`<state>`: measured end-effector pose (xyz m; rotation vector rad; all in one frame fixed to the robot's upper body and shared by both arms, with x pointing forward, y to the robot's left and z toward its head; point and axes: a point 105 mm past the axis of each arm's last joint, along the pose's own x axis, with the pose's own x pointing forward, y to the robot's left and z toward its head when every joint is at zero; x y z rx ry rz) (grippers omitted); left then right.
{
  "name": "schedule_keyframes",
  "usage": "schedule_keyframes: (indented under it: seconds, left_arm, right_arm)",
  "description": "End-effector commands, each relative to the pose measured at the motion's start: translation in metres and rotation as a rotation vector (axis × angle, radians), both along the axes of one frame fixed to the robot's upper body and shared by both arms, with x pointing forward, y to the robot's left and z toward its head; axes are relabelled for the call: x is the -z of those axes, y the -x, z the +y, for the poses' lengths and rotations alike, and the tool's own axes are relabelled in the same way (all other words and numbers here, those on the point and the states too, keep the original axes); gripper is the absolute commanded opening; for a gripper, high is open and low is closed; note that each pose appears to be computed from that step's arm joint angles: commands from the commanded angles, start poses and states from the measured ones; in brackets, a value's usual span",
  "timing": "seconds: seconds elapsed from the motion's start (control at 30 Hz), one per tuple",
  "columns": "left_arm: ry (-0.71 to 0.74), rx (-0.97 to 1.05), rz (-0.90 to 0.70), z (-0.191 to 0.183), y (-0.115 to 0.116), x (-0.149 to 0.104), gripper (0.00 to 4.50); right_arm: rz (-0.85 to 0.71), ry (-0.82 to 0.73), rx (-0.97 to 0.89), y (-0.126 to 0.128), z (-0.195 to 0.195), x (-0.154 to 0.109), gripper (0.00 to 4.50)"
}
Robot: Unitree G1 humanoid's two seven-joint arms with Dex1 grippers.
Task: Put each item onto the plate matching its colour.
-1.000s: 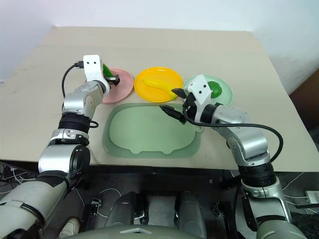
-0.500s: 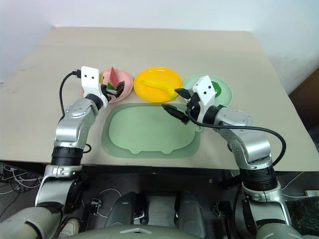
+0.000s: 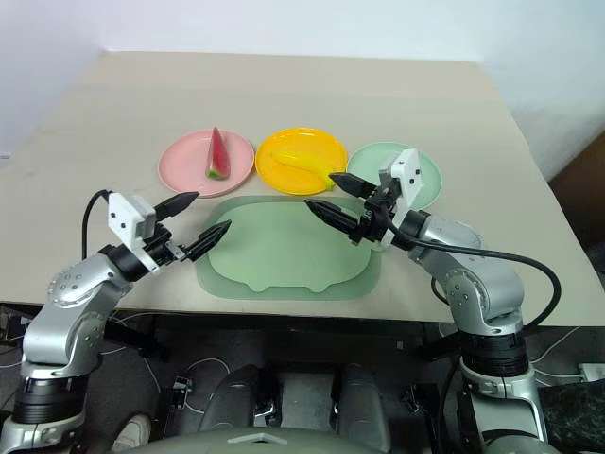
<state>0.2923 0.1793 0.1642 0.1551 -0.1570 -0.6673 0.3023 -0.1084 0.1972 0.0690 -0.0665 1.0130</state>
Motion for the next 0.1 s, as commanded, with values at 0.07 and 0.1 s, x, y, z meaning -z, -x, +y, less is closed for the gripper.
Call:
schedule_keyframes:
  seconds: [0.07, 0.1]
  left_arm:
    - [0.011, 0.009, -0.056, 0.0107, 0.0118, -0.0125, 4.48]
    - [0.025, 0.016, -0.048, 0.0105, 0.0133, -0.0122, 4.48]
  right_arm:
    - [0.006, 0.021, -0.021, 0.0056, -0.0041, 0.0069, 3.72]
    - [0.006, 0.029, -0.018, 0.0049, -0.0048, 0.0077, 3.72]
